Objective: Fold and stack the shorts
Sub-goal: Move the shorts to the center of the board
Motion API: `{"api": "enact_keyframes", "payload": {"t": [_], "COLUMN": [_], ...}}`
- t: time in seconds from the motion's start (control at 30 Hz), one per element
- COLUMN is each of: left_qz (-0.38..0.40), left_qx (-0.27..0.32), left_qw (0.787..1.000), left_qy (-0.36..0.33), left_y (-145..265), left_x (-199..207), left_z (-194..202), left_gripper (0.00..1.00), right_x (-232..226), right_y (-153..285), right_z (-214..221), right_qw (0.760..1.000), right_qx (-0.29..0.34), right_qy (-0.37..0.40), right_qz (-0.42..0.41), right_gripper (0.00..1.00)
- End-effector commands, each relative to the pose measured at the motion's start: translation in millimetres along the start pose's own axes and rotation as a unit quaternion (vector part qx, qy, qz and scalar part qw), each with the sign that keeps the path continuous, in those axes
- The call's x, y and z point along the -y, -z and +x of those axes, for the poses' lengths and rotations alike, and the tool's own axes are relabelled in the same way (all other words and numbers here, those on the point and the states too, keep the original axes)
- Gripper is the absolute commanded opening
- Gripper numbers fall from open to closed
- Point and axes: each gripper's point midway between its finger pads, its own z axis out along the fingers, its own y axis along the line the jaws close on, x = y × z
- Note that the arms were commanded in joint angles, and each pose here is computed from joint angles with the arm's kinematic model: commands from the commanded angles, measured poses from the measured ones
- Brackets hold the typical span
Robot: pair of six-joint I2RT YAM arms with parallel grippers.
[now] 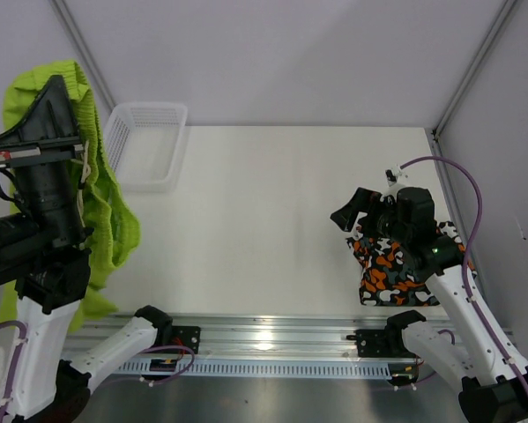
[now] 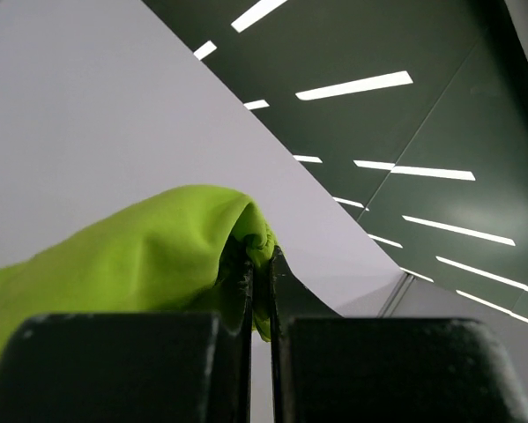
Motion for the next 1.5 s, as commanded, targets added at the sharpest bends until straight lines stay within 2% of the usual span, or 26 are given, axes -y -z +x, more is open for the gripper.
{"api": "enact_keyframes", "payload": {"t": [0.0, 0.13, 0.27, 0.37, 0.4, 0.47, 0.5, 0.6, 0.7, 1.03, 1.17, 1.33, 1.47], "left_qz": [0.008, -0.004, -0.035, -0.037, -0.052, -0.045, -0.059, -0.055, -0.059, -0.069, -0.072, -0.073, -0.071], "left_qx": [-0.01, -0.05, -0.122, -0.164, -0.194, -0.23, -0.26, -0.331, -0.373, -0.433, -0.425, -0.42, -0.413], "left_qw": [0.999, 0.998, 0.991, 0.983, 0.977, 0.967, 0.959, 0.937, 0.921, 0.896, 0.899, 0.902, 0.906], "left_qy": [0.035, 0.047, 0.047, 0.077, 0.078, 0.101, 0.099, 0.101, 0.097, 0.075, 0.071, 0.064, 0.063], "left_y": [-4, -15, -29, -28, -25, -20, -14, 15, 42, 70, 68, 68, 66], "left_x": [3, -11, -43, -56, -73, -76, -89, -91, -92, -111, -113, -112, -109], "left_z": [15, 64, 157, 212, 250, 289, 326, 399, 449, 538, 535, 522, 511], "left_gripper": [0.0, 0.0, 0.0, 0.0, 0.0, 0.0, 0.0, 0.0, 0.0, 0.0, 0.0, 0.0, 0.0], "right_x": [-15, -14, -13, -11, -11, -11, -12, -11, -11, 18, 33, 49, 51], "right_y": [11, 11, 9, 7, 7, 6, 5, 3, -3, -44, -75, -113, -143], "right_z": [-19, -19, -18, -18, -18, -19, -19, -19, -17, -1, -7, -4, -16], "right_qw": [0.999, 0.999, 1.0, 1.0, 1.0, 1.0, 1.0, 1.0, 1.0, 1.0, 0.999, 0.998, 0.994], "right_qx": [0.03, 0.031, 0.029, 0.027, 0.028, 0.027, 0.027, 0.027, 0.021, 0.004, 0.003, -0.005, 0.027], "right_qy": [0.004, 0.003, 0.003, 0.003, 0.002, 0.003, 0.003, 0.002, 0.002, 0.0, 0.007, -0.046, -0.104], "right_qz": [-0.015, -0.014, -0.011, -0.008, -0.007, -0.007, -0.008, -0.008, -0.01, 0.029, 0.054, 0.047, 0.024], "right_gripper": [0.99, 0.99, 0.99, 0.99, 1.0, 0.99, 1.0, 0.99, 1.0, 0.99, 0.98, 0.82, 0.72]}}
